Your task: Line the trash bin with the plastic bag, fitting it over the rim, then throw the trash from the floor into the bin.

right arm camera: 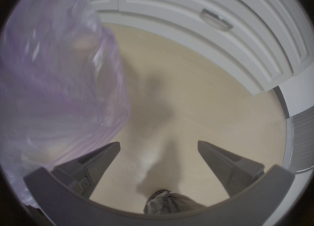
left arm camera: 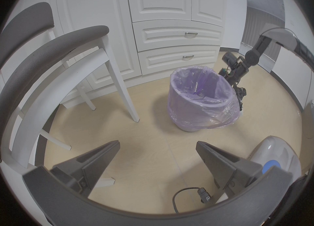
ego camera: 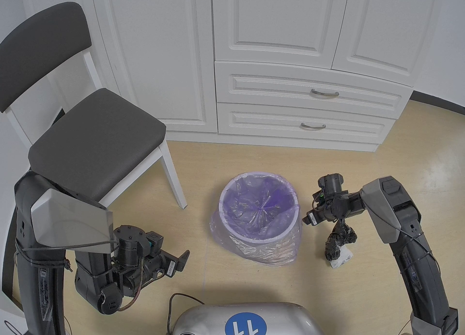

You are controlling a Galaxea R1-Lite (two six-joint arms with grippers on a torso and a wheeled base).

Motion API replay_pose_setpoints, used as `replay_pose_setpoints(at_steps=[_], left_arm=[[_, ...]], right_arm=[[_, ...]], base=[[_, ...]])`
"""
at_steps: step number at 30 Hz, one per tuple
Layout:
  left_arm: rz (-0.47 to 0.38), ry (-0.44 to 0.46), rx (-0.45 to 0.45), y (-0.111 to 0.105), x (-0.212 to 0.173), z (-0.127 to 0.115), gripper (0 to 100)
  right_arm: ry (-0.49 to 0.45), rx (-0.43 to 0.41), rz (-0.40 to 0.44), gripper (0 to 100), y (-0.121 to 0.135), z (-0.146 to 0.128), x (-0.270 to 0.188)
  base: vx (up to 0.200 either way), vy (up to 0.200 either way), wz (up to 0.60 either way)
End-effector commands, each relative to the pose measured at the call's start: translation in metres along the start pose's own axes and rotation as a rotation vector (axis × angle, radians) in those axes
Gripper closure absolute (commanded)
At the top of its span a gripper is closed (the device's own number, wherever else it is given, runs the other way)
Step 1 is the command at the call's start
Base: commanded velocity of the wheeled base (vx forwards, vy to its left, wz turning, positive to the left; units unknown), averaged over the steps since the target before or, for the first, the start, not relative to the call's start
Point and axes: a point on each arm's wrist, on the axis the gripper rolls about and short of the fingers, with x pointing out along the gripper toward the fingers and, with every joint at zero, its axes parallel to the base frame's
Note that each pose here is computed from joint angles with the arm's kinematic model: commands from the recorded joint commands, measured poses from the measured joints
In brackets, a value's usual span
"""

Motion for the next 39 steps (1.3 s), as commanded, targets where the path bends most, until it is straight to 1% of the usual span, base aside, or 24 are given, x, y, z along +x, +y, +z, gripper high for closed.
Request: replay_pose_setpoints(at_steps=[1,3,5,8,15,19,21,26,30,33,35,36,37,38,39], left_arm=[[-0.005,0.0,-0.007,-0.002,-0.001,0.0,0],[-0.003,-0.001,-0.015,-0.001,-0.001,0.0,0],[-0.003,-0.001,-0.02,-0.002,0.0,0.0,0],[-0.006,0.002,-0.019,-0.003,0.001,-0.001,0],[-0.006,0.015,-0.02,-0.005,0.005,-0.005,0],[-0.009,0.018,-0.042,-0.006,0.003,-0.005,0],[-0.007,0.02,-0.064,-0.005,0.0,-0.005,0],[-0.033,0.049,-0.069,-0.009,-0.019,-0.007,0],[-0.041,0.03,-0.07,-0.01,-0.025,-0.001,0],[-0.041,0.011,-0.073,-0.009,-0.029,0.004,0],[-0.047,0.008,-0.072,-0.009,-0.037,0.006,0],[-0.047,0.008,-0.072,-0.009,-0.037,0.006,0],[-0.056,0.01,-0.071,-0.009,-0.041,0.006,0],[-0.056,0.013,-0.07,-0.009,-0.041,0.005,0],[-0.054,-0.003,-0.073,-0.008,-0.042,0.009,0]], right_arm=[[0.054,-0.022,0.053,0,0.02,-0.021,0.015],[0.043,-0.026,0.08,0,0.026,-0.018,0.014],[0.036,-0.023,0.09,0,0.029,-0.017,0.014],[0.021,0.008,0.133,0,0.034,-0.015,0.013],[0.02,0.027,0.143,0,0.028,-0.015,0.012],[0.017,0.038,0.152,0,0.029,-0.014,0.012],[0.007,0.064,0.173,0,0.03,-0.011,0.01],[-0.006,0.087,0.154,0,0.016,0.004,-0.004],[-0.018,0.099,0.13,0,-0.002,0.02,-0.027],[0.004,0.104,0.11,0,-0.012,0.022,-0.054],[0.03,0.104,0.089,0,-0.015,0.021,-0.081],[0.03,0.104,0.089,0,-0.015,0.021,-0.081],[0.056,0.096,0.059,0,-0.015,0.017,-0.104],[0.061,0.093,0.052,0,-0.014,0.016,-0.108],[0.055,0.094,0.012,0,-0.016,0.013,-0.119]], base=[[0.0,0.0,0.0],[0.0,0.0,0.0],[0.0,0.0,0.0],[0.0,0.0,0.0],[0.0,0.0,0.0],[0.0,0.0,0.0],[0.0,0.0,0.0],[0.0,0.0,0.0],[0.0,0.0,0.0],[0.0,0.0,0.0],[0.0,0.0,0.0],[0.0,0.0,0.0],[0.0,0.0,0.0],[0.0,0.0,0.0],[0.0,0.0,0.0]])
